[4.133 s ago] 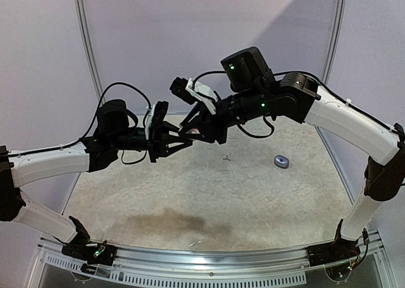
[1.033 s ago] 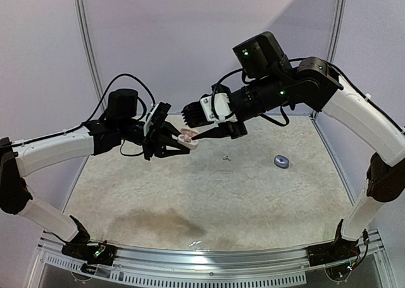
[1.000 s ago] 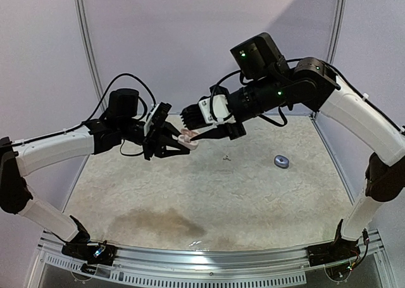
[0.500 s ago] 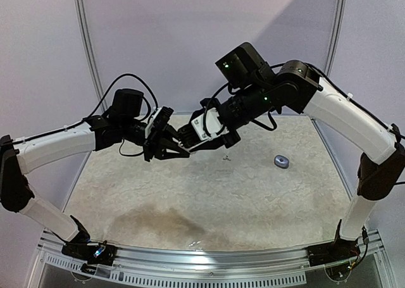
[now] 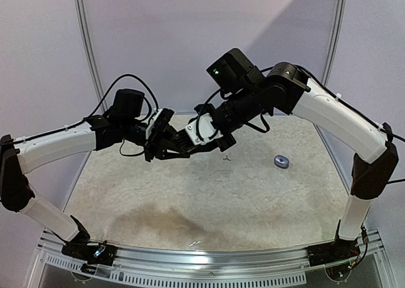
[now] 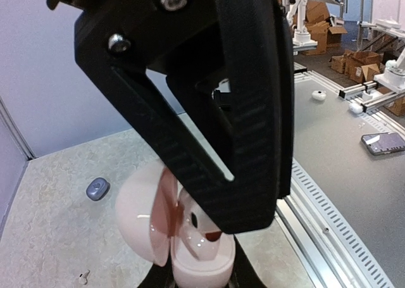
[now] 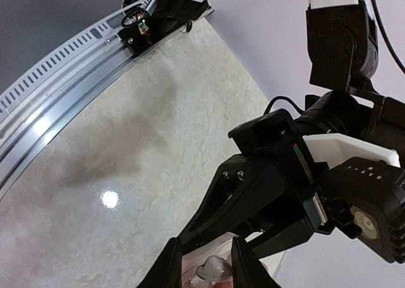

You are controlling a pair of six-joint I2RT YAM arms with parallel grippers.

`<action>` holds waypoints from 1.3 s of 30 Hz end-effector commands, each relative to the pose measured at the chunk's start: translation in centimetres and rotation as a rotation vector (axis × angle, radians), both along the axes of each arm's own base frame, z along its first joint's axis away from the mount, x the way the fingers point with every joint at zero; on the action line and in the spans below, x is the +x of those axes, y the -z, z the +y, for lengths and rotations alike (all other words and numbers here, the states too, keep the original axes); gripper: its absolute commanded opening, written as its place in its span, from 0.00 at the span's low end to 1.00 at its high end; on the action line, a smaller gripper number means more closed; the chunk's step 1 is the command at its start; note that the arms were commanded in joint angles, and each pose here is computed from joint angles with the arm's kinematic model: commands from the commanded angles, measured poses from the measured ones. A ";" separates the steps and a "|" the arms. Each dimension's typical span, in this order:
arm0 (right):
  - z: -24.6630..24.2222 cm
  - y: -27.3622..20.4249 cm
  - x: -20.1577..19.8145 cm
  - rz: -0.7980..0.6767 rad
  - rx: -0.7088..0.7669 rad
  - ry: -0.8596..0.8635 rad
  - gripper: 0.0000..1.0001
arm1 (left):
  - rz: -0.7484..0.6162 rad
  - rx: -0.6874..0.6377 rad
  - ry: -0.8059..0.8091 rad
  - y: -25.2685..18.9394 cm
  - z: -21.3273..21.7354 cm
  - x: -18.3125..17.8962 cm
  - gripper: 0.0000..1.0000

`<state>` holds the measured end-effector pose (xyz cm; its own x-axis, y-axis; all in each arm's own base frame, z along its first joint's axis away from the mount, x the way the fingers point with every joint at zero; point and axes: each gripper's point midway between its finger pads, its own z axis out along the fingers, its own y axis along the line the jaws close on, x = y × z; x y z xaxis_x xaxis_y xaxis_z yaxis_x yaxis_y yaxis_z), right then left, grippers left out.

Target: Insert the wireless bluetooth earbuds into the charging case

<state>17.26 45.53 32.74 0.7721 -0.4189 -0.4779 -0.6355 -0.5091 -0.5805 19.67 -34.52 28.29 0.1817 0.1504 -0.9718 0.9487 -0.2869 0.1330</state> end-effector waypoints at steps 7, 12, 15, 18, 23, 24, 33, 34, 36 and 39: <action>-0.5 1.7 0.9 0.044 -0.033 0.069 0.21 | -0.006 0.007 -0.001 -0.2 -0.2 -0.2 0.00; -0.7 2.2 1.9 0.054 -0.051 0.149 0.19 | -0.022 0.002 -0.011 -0.3 -0.1 -0.1 0.00; -0.8 2.2 2.0 0.089 -0.044 0.181 0.15 | -0.033 0.001 -0.023 -0.3 0.0 -0.1 0.00; -0.9 2.4 2.0 0.102 -0.035 0.206 0.14 | -0.039 0.002 -0.035 -0.3 0.1 0.0 0.00; -1.6 2.6 2.3 0.105 -0.024 0.260 0.21 | -0.054 -0.004 -0.058 -0.3 0.1 0.3 0.00; -1.6 2.4 2.3 0.106 -0.014 0.266 0.22 | -0.055 -0.006 -0.058 -0.3 0.1 0.3 0.00; -0.9 1.4 3.0 0.090 0.038 0.291 0.22 | -0.052 -0.011 -0.053 -0.5 0.1 0.2 0.00; -0.8 1.4 3.0 0.093 0.039 0.292 0.21 | -0.051 -0.009 -0.054 -0.4 0.0 0.2 0.00; -0.8 1.6 2.9 0.109 0.037 0.300 0.18 | -0.052 -0.007 -0.061 -0.3 0.1 0.3 0.00; -0.7 1.6 3.0 0.148 0.045 0.335 0.17 | -0.057 -0.006 -0.106 -0.3 0.0 0.9 0.00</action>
